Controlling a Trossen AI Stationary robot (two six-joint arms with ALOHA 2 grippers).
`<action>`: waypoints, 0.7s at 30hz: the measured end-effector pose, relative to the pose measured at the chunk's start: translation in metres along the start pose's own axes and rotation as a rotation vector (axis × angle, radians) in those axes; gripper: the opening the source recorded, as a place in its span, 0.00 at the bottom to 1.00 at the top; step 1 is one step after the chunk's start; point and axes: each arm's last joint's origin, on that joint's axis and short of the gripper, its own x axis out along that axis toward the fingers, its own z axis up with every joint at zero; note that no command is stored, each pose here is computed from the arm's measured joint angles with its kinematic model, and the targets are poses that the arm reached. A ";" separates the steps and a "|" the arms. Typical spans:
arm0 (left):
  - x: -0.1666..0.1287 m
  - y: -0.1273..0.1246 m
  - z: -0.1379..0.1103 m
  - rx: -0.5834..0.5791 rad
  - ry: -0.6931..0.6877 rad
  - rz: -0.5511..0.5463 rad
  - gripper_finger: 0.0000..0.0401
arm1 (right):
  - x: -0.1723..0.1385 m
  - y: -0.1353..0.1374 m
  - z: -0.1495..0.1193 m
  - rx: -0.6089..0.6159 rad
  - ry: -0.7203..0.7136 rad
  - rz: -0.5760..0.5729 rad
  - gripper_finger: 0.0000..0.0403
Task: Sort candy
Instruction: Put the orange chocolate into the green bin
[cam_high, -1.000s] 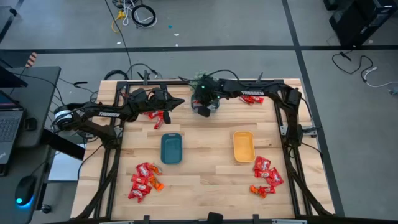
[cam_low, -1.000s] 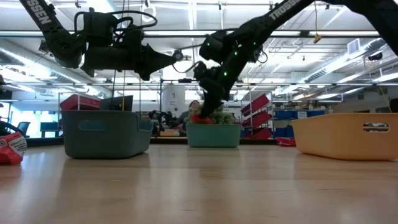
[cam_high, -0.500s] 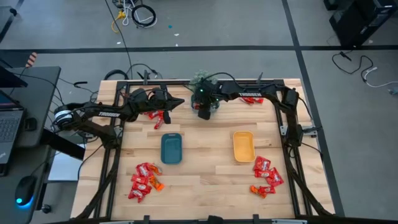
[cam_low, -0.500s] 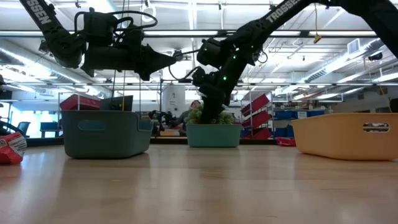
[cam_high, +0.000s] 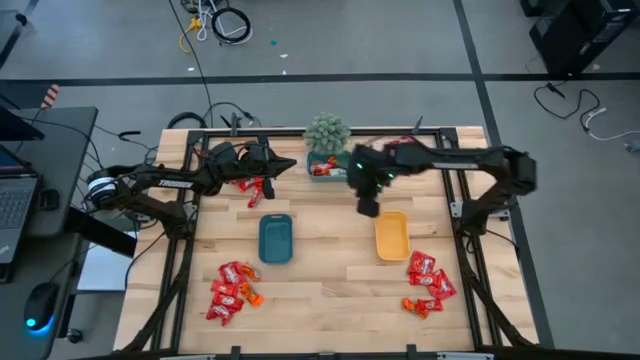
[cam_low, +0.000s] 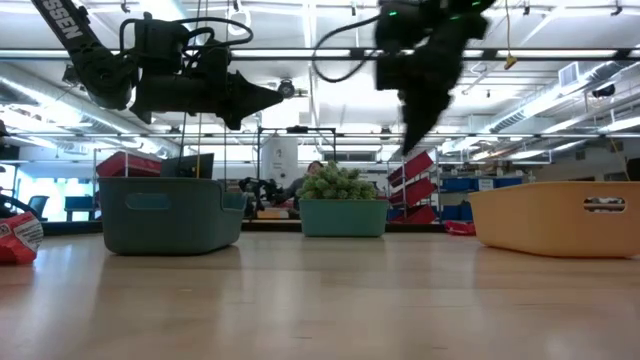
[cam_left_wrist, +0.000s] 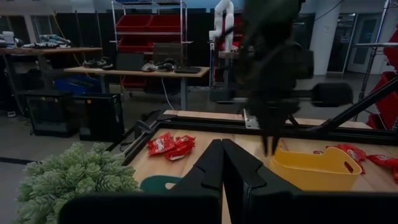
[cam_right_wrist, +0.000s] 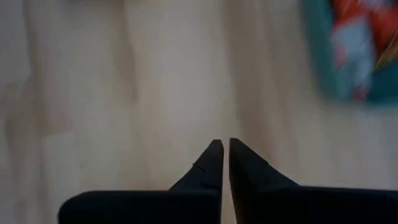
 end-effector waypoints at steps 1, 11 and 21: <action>0.000 0.000 0.000 0.001 0.000 0.000 0.01 | 0.000 0.007 -0.010 0.022 0.010 0.008 0.02; 0.000 0.000 0.000 -0.001 0.000 0.000 0.01 | -0.007 0.074 -0.089 0.097 -0.047 0.206 0.02; 0.000 0.000 0.000 0.001 0.000 0.002 0.01 | 0.005 0.123 -0.132 0.227 0.006 0.411 0.14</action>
